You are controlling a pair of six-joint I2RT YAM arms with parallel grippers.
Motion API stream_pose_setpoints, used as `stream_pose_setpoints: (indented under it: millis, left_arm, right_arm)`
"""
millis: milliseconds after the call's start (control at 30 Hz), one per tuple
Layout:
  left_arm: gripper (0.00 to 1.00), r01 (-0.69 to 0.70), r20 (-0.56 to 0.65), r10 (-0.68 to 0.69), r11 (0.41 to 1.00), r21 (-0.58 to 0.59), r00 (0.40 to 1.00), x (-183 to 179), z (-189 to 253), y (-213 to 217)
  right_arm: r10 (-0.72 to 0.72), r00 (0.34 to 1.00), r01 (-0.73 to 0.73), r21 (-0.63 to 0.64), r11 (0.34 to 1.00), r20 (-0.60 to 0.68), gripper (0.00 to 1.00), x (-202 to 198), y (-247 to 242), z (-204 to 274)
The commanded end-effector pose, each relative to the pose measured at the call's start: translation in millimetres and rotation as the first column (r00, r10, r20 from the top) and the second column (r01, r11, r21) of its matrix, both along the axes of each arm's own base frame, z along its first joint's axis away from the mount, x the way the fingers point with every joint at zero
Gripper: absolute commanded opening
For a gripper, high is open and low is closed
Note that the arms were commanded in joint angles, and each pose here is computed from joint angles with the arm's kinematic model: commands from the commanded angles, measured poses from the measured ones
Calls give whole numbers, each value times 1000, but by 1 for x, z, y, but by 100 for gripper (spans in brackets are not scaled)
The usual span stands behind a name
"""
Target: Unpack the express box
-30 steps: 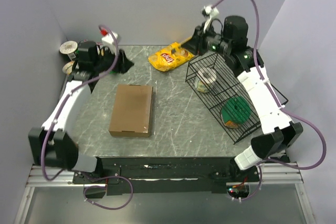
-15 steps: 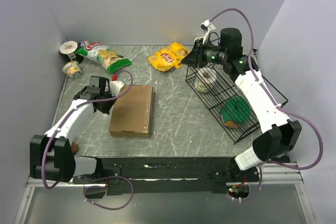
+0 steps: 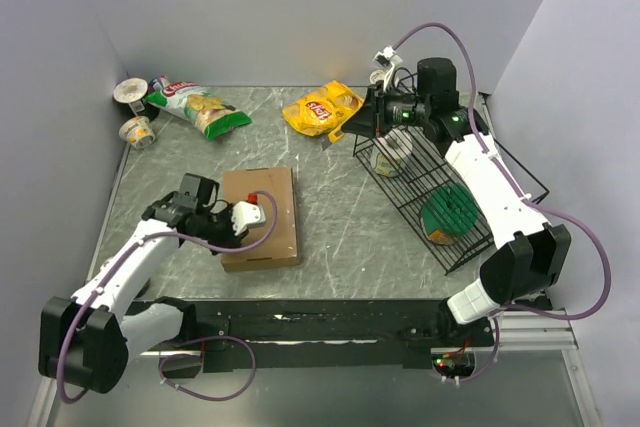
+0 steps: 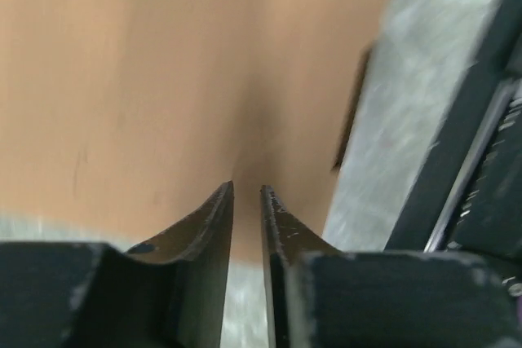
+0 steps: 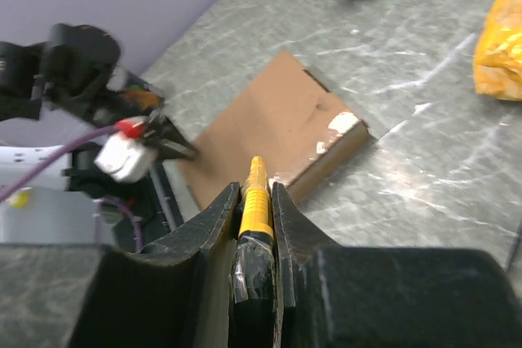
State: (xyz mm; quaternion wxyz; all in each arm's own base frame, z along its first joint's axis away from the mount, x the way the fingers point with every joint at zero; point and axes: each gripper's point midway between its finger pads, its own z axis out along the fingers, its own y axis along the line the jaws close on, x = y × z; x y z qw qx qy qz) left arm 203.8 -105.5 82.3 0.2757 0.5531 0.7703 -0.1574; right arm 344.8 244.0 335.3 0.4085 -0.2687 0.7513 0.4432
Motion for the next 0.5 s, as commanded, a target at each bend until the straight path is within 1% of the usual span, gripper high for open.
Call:
stream_pose_setpoints:
  millis: [0, 33, 67, 100, 133, 167, 200, 233, 267, 300, 333, 367, 400, 467]
  left_arm:
    - [28, 177, 162, -146, 963, -202, 976, 32, 63, -52]
    - [29, 142, 144, -111, 964, -225, 983, 38, 72, -54]
    - [30, 127, 149, -92, 961, -245, 984, 44, 83, -56]
    - [31, 117, 178, -69, 955, -272, 982, 55, 100, -57]
    - [32, 61, 150, -16, 952, -299, 989, 60, 105, -58]
    - [32, 31, 157, 19, 950, -309, 987, 67, 110, -57]
    - [31, -2, 133, 48, 947, -320, 990, 70, 114, -55]
    - [30, -23, 117, 64, 948, -318, 991, 71, 114, -52]
    - [28, -67, 76, 94, 951, -303, 993, 68, 108, -44]
    - [23, -77, 75, 102, 956, -282, 992, 64, 104, -37]
    - [17, -83, 74, 104, 966, -247, 992, 60, 97, -28]
    - [10, -82, 74, 100, 974, -213, 992, 55, 90, -17]
    - [1, -46, 73, 58, 987, -155, 996, 41, 79, -7]
    - [1, -13, 76, 20, 995, -94, 997, 31, 72, 7]
  right_arm:
    - [-47, 989, 60, -93, 994, 142, 5, 14, 1, 7]
    - [-56, 980, 83, -136, 987, 191, 0, 18, -2, 3]
    - [-140, 967, 180, -179, 967, 214, 0, 30, -10, -1]
    - [-179, 958, 222, -186, 957, 224, 0, 32, -15, -1]
    - [-208, 953, 253, -199, 947, 219, 0, 34, -19, -7]
    - [-255, 941, 303, -217, 928, 221, 0, 38, -24, -12]
    - [-262, 938, 310, -214, 926, 227, 0, 34, -25, -10]
    - [-251, 944, 300, -237, 924, 215, 0, 30, -25, -19]
    - [-240, 945, 293, -251, 923, 221, 0, 26, -24, -22]
    - [-200, 947, 266, -265, 927, 250, 0, 19, -20, -22]
    - [-174, 954, 243, -287, 927, 246, 0, 14, -19, -32]
    - [-147, 958, 220, -300, 928, 248, 0, 9, -17, -36]
    - [-101, 961, 181, -308, 934, 259, 0, 0, -12, -38]
    - [-86, 968, 164, -332, 929, 237, 0, -7, -11, -52]
